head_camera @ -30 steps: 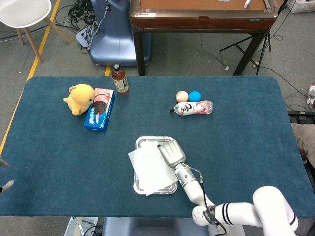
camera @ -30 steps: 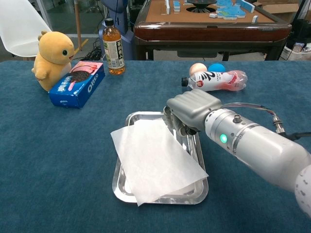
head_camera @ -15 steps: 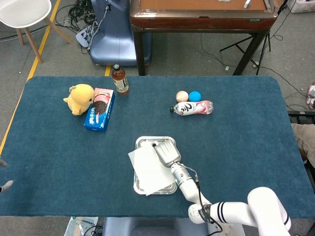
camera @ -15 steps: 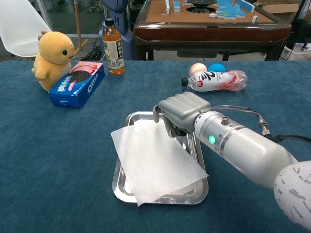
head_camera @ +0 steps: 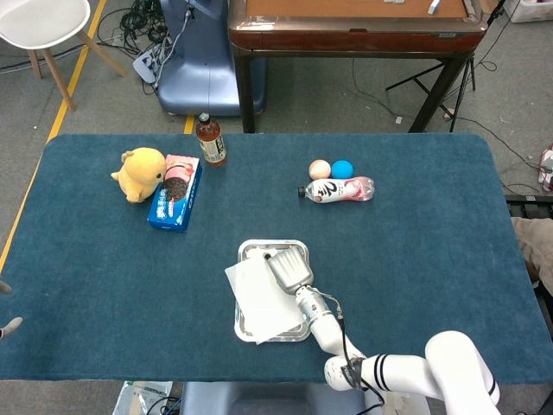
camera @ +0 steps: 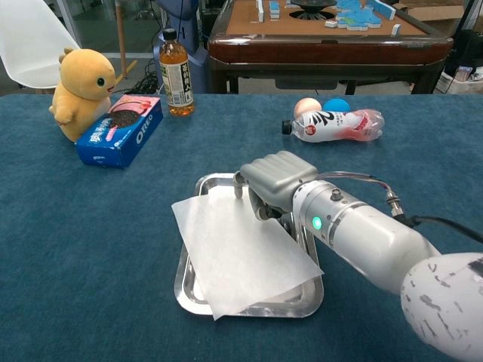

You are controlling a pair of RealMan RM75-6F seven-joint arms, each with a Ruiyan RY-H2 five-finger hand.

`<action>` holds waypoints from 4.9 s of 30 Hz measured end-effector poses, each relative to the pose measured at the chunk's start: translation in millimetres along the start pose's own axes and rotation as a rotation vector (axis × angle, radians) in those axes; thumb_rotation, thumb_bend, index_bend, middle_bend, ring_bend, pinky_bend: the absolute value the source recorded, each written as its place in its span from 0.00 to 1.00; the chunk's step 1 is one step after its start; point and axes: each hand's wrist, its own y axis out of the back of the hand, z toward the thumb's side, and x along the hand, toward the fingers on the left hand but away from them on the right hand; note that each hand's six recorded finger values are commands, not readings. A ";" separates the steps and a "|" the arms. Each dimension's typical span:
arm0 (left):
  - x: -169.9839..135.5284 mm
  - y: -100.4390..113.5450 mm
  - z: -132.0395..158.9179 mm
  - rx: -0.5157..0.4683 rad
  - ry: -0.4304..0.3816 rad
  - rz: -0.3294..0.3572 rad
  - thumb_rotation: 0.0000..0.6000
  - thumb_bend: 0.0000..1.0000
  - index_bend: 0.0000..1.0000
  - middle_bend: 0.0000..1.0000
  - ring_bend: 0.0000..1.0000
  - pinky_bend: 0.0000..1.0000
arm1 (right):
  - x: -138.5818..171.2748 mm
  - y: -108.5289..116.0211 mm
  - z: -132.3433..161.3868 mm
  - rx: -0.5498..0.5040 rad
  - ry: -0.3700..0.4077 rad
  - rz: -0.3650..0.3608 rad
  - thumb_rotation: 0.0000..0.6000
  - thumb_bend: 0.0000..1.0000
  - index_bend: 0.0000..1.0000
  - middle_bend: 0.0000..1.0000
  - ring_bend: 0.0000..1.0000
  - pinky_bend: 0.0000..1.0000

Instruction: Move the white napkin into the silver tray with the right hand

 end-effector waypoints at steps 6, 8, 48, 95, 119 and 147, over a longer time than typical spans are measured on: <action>-0.5 0.7 0.2 -0.001 -0.002 -0.002 1.00 0.04 0.46 0.32 0.22 0.41 | -0.2 -0.5 -3.8 0.013 -0.013 -0.001 1.00 1.00 0.31 1.00 1.00 1.00; -0.8 0.5 0.5 0.000 -0.003 -0.004 1.00 0.04 0.46 0.32 0.22 0.41 | 0.4 -0.6 -5.6 0.018 -0.017 -0.001 1.00 1.00 0.31 1.00 1.00 1.00; 1.3 -6.6 2.6 0.008 -0.005 -0.014 1.00 0.04 0.46 0.32 0.22 0.41 | 15.8 4.8 -19.1 0.009 -0.041 0.005 1.00 1.00 0.31 1.00 1.00 1.00; 0.5 -7.7 3.8 0.011 -0.009 -0.021 1.00 0.04 0.46 0.32 0.22 0.41 | 38.8 53.2 -37.2 0.006 -0.025 -0.159 1.00 0.31 0.29 0.91 0.95 1.00; -2.6 -12.9 17.4 0.030 -0.042 -0.021 1.00 0.04 0.31 0.32 0.23 0.42 | 164.0 65.0 -170.0 0.218 -0.287 -0.045 1.00 0.00 0.35 0.38 0.30 0.39; -2.5 -36.1 33.1 0.060 -0.095 -0.052 1.00 0.04 0.31 0.34 0.23 0.43 | 306.4 62.9 -246.4 0.045 -0.462 -0.235 1.00 0.01 0.52 0.49 0.32 0.40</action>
